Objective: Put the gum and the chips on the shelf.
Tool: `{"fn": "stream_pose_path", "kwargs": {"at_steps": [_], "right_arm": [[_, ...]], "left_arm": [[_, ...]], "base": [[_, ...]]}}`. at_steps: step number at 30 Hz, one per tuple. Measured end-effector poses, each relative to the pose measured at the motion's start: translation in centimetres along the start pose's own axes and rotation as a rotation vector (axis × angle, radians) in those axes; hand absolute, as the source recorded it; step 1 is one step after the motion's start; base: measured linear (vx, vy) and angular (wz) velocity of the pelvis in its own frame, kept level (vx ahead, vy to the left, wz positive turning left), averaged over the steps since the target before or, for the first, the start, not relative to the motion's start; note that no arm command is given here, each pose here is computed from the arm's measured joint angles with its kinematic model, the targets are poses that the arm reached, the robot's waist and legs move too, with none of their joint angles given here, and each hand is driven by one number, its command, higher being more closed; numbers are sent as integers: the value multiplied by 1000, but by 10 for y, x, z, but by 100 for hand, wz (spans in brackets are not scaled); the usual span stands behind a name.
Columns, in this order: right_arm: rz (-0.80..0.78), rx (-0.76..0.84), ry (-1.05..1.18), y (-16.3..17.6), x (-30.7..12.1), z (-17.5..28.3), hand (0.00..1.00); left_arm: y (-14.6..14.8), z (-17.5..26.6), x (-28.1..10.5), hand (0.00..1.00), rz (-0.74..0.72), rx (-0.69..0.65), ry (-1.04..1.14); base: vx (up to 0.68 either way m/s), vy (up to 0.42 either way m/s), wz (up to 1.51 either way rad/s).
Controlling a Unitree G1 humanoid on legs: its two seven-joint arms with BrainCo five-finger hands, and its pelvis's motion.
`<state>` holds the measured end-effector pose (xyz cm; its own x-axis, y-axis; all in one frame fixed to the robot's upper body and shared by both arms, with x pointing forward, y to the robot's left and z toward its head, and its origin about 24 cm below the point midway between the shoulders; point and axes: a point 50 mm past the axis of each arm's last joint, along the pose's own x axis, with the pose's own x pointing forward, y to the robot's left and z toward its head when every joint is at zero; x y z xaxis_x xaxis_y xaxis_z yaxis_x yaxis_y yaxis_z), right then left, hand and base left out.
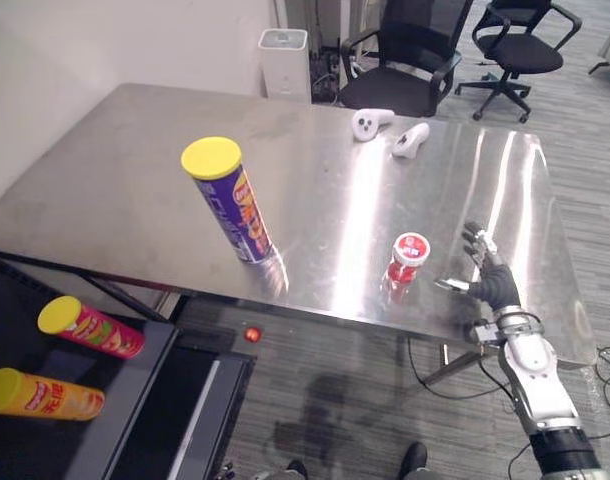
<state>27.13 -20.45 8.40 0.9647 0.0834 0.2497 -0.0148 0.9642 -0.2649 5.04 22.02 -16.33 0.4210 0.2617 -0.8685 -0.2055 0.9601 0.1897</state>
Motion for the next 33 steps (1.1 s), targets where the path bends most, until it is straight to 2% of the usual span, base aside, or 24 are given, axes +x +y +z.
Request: {"fn": "stream_pose_path", "kwargs": {"at_steps": [8,33], "right_arm": [[62,8,-12,12,2,3,0],[62,14,-63,17,16,14,0]], "left_arm": [[0,0,0,0,0,0,-1],[-1,11,4,0,-4,28,-30]], "base": [[-3,-3,2],[-2,-2,2]]}}
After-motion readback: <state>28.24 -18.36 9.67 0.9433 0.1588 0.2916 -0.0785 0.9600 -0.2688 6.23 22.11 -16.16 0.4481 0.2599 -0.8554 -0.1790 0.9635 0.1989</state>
